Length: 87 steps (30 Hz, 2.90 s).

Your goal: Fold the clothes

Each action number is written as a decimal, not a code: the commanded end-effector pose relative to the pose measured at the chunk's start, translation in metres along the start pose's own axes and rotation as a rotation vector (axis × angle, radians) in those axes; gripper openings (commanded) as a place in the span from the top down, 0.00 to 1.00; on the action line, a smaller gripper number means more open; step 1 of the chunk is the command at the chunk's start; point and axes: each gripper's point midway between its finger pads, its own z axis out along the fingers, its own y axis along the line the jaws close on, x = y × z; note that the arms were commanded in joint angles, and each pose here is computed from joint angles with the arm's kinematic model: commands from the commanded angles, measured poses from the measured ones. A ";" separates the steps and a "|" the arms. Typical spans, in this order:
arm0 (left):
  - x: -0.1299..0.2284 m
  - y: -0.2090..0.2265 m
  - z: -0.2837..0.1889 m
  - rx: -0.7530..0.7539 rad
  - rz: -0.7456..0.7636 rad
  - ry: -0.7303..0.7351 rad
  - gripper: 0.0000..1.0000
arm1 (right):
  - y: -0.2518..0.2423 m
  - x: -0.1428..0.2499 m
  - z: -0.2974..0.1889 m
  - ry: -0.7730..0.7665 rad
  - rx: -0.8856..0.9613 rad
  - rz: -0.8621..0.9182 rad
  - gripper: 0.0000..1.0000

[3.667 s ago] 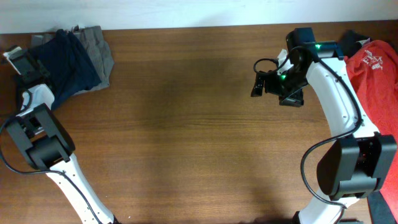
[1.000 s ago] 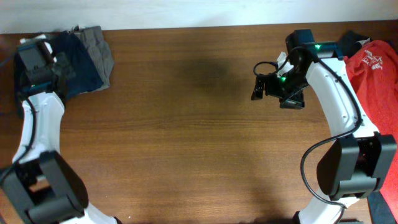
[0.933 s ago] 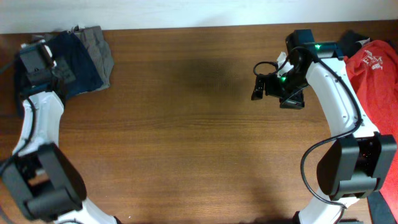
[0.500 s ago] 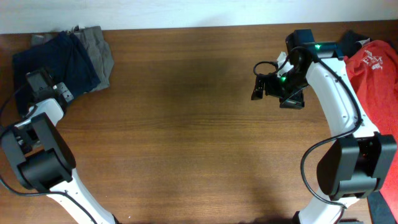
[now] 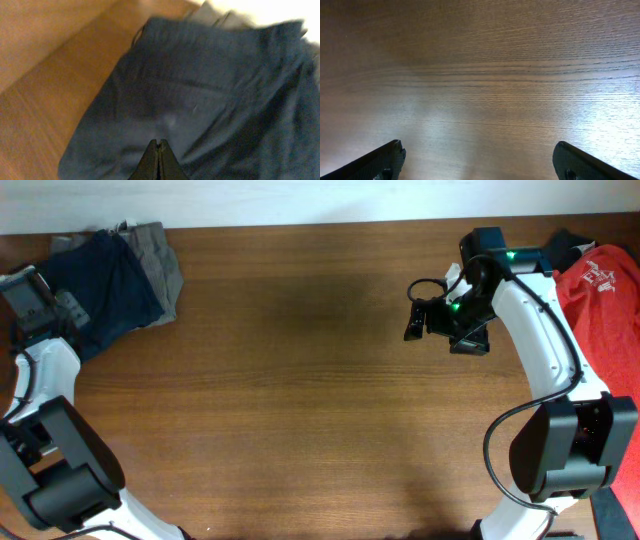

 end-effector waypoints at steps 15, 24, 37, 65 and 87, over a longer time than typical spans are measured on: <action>0.087 0.076 0.074 -0.165 -0.043 0.172 0.83 | 0.003 0.001 -0.012 -0.030 -0.013 -0.019 0.01; -0.015 0.043 0.003 0.014 -0.062 -0.044 0.51 | 0.019 -0.001 -0.021 -0.042 -0.094 -0.031 0.01; -0.112 -0.057 -0.261 0.770 0.059 -0.338 0.01 | 0.045 0.052 -0.137 -0.147 -0.117 -0.138 0.01; -0.035 -0.097 -0.350 1.160 0.004 -0.014 0.01 | 0.023 0.266 -0.258 -0.693 -0.131 -0.496 0.01; -0.035 -0.097 -0.350 1.159 0.004 -0.014 0.01 | 0.017 0.265 -0.261 -0.721 -0.110 -0.486 0.01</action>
